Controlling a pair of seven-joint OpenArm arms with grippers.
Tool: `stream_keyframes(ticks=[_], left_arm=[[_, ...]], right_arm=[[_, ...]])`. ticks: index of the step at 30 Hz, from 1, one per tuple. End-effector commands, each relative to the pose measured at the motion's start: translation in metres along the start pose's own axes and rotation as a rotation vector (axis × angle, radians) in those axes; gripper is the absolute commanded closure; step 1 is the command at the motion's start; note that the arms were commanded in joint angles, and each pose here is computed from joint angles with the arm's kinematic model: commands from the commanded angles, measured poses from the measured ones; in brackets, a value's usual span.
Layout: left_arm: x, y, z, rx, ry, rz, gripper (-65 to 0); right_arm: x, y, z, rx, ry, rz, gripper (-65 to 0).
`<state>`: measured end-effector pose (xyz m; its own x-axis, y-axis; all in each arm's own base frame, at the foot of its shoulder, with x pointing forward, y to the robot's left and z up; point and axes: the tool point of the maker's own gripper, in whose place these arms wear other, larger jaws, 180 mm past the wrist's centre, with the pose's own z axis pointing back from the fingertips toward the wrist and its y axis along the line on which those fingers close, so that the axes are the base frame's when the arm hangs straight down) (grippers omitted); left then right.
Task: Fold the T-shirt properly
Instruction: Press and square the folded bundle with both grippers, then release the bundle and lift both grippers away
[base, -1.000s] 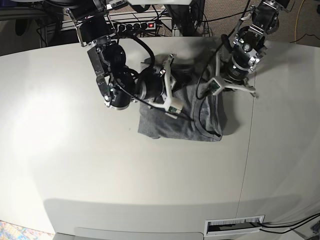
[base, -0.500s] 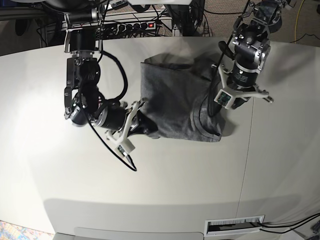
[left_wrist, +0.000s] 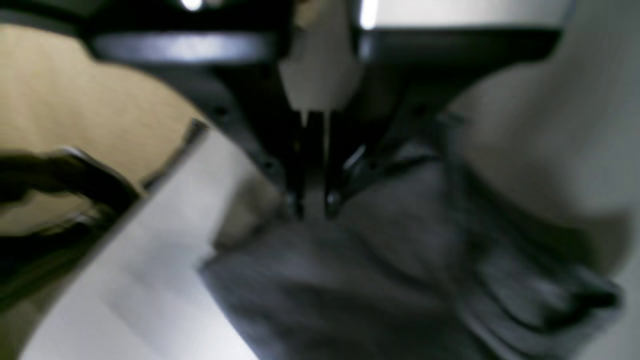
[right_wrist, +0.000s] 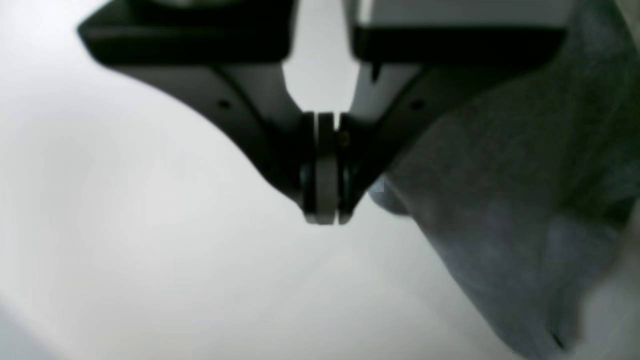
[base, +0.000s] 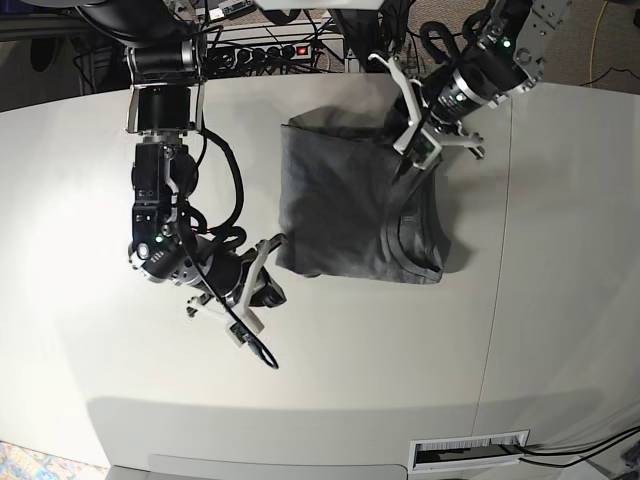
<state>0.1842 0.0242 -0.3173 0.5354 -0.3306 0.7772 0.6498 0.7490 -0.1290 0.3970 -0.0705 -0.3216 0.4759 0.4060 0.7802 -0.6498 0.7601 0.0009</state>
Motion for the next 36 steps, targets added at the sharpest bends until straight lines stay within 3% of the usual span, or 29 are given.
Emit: stream_keyframes(ticks=[1,8,12,16,19,30,36], left_arm=[[0.008,0.001,0.001,0.001,-0.039,-0.001,0.0],[-0.018,0.013,-0.016,0.007,-0.025,0.07,0.0],[-0.047,0.018,-0.029,-0.016,0.029,0.107,0.0],[-0.067,0.03,-0.04,0.006,0.077,0.116,0.0],[-0.069,0.045,-0.044,0.054,0.098,0.052,0.0],[-0.076,0.124,-0.064,0.235,0.16,-0.12,0.0],[-0.082,0.188,-0.069,0.32,0.207,-0.14,0.0]], right_arm=[[0.014,-0.008,0.0,-0.013,-0.049,0.006,0.0],[-0.007,-0.015,-0.023,-0.006,-0.085,-0.064,0.0],[-0.02,-0.017,-0.029,-0.007,-0.041,-0.076,0.0],[-0.039,-0.005,-0.032,0.041,0.062,-0.102,0.0],[-0.048,0.016,-0.035,0.121,0.127,-0.115,0.0],[-0.097,0.079,-0.027,0.348,0.438,-0.027,0.0],[-0.111,0.075,-0.008,0.411,0.486,-0.071,0.0]])
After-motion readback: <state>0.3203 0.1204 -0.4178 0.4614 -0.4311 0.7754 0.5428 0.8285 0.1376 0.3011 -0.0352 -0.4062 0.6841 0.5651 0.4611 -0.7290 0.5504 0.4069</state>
